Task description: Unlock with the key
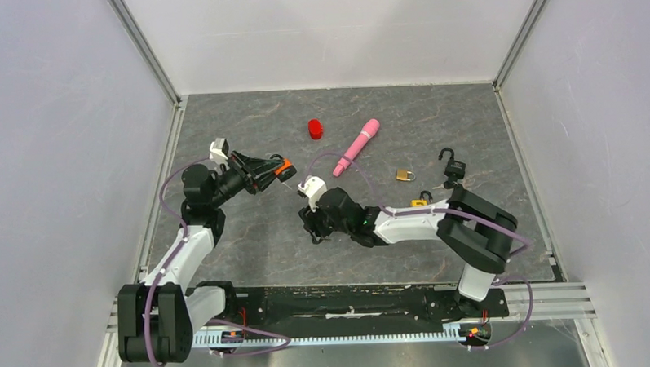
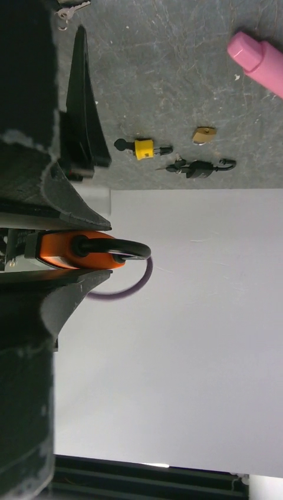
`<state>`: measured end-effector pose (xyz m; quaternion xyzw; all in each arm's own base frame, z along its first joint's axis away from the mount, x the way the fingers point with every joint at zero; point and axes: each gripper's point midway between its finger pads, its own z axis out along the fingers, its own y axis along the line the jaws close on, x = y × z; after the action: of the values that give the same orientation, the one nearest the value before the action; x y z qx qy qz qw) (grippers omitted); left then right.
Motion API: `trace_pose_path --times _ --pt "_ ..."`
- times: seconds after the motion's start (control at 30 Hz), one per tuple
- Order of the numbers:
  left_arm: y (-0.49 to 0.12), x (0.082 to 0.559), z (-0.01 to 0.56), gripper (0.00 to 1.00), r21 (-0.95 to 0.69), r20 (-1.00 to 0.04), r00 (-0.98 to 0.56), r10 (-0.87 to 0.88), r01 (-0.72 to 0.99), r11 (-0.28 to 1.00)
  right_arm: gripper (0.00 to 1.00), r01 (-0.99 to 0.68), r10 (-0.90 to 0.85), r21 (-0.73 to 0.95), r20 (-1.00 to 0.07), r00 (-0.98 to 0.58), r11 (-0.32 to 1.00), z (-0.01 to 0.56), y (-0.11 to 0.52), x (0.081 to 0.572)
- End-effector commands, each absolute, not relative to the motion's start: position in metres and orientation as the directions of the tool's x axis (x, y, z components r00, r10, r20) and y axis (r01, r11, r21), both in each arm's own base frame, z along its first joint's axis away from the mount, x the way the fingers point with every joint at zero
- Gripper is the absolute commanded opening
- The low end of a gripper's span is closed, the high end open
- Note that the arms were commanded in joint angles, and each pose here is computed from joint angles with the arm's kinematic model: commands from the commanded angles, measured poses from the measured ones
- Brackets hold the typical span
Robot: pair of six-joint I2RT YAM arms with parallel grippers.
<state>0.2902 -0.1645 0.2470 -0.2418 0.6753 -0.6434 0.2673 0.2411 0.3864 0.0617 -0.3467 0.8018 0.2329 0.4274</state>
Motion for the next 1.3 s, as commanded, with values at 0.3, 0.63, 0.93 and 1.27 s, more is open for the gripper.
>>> trace_pose_path --times 0.3,0.63,0.93,1.27 --pt "-0.165 0.292 0.264 0.02 -0.997 -0.072 -0.778 -0.624 0.067 0.032 0.38 -0.749 -0.527 -0.023 -0.725 -0.444 0.662 -0.003 0.344 0.231" --pt "-0.164 0.294 0.245 0.02 -0.992 -0.108 -0.775 -0.623 0.047 0.113 0.09 -0.766 -0.523 -0.016 -0.739 -0.424 0.643 0.022 0.287 0.205" --pt "-0.165 0.289 0.246 0.02 -0.991 -0.121 -0.781 -0.613 0.062 0.116 0.00 -0.748 -0.311 0.211 -0.813 -0.491 0.630 0.041 0.262 0.204" --pt "-0.166 0.286 0.244 0.02 -0.991 -0.124 -0.783 -0.609 0.065 0.118 0.00 -0.615 -0.147 0.385 -0.756 -0.638 0.688 0.025 0.231 0.207"
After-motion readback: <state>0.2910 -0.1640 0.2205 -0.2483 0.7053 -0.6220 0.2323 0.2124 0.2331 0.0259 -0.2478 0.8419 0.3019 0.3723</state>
